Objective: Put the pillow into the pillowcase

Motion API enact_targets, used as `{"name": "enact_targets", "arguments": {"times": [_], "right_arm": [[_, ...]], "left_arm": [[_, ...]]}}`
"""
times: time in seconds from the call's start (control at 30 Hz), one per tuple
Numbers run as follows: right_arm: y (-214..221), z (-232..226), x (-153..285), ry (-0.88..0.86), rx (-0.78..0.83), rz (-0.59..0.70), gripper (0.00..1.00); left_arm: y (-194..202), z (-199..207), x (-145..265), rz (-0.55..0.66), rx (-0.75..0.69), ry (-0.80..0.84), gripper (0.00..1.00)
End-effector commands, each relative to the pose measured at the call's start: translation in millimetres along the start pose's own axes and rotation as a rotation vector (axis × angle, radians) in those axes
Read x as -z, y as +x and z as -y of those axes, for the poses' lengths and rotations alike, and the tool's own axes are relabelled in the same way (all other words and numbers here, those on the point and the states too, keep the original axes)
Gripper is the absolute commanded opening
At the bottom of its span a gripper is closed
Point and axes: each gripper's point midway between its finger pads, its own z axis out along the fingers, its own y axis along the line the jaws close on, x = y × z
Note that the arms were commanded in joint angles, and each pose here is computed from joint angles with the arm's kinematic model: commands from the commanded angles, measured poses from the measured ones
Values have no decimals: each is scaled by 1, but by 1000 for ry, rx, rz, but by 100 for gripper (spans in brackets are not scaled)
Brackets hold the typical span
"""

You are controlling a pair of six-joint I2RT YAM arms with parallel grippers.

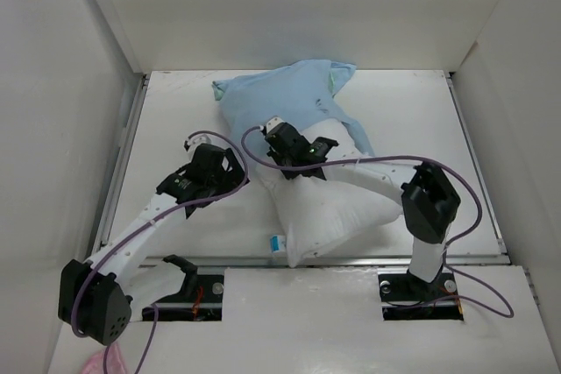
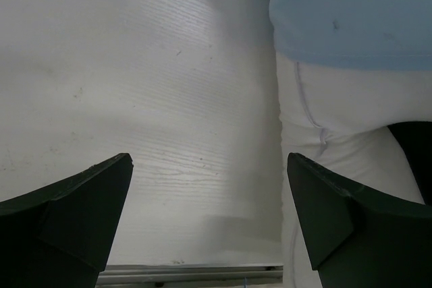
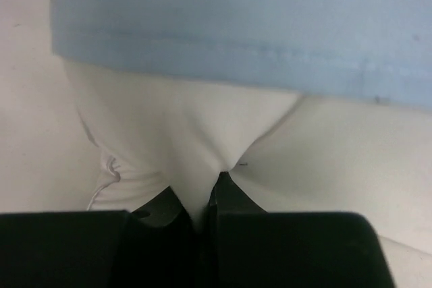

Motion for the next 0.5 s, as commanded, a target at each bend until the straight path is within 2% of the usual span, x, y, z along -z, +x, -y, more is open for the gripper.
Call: {"name": "enact_targets", "arguments": {"times": [0.0,0.03,0.07,0.2,0.3,0.47], "right_arm": [[-22,20,22,2,-41,65,0],[-33,31,37,17,-48,107,0],[-58,38,68,8,-59,204,0],[-91,68,120,-29,-69,326,0],[-107,79,141,-60,-82,368,0],[-120,88,150,-84,-89,379,0]], "left_arm": [[-9,16,-3,25,1,66,100],[-15,26,-5,44,-8,107,100],[-16,30,-7,48,-31,123,100],[-16,48,-21,34,-93,193,100],[-16,68,-28,40,-133,265,100],[-21,111,-33,55,-169,409,100]]}}
